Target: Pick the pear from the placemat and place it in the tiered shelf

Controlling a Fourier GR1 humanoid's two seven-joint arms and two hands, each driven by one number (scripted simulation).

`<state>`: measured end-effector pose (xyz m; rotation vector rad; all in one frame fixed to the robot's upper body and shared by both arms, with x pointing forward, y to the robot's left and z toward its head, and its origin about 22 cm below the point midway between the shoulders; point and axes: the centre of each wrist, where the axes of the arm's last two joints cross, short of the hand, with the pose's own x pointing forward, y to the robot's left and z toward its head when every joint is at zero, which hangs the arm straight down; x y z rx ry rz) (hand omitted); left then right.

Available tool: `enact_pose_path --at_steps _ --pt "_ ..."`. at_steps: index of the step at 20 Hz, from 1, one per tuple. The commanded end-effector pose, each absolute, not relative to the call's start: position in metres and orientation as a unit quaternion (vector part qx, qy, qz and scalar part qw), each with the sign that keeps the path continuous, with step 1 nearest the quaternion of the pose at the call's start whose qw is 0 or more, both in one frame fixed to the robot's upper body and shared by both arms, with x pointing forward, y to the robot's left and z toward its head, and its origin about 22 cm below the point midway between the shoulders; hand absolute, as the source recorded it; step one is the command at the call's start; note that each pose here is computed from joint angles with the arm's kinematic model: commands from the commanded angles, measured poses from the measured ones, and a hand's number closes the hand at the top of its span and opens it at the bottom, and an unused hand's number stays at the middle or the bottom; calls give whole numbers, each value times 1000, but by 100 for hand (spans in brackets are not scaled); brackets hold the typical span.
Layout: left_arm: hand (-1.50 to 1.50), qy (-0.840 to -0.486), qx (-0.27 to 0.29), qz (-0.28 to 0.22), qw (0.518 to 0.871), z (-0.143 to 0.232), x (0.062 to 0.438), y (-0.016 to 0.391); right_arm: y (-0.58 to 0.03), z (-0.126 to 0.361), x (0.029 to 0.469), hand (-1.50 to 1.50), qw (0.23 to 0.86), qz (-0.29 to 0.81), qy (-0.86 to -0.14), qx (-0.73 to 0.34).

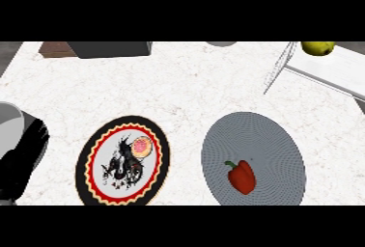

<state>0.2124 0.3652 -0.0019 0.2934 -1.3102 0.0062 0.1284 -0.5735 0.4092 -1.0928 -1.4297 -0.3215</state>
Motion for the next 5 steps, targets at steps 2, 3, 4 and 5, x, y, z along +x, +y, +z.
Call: enact_pose_path --at_steps 2,3,4,5 --pt "0 -602 147 19 785 -4 203 372 -590 436 54 -150 615 -125 -624 -465" --pt "0 -608 143 14 781 -4 205 360 -598 433 45 -150 620 -122 -618 -468" --pt "0 -601 141 13 786 -1 201 366 -596 449 31 -150 618 -115 -624 -465" --pt "0 -606 152 22 781 -8 198 364 -604 426 24 -150 614 -116 -627 -466"
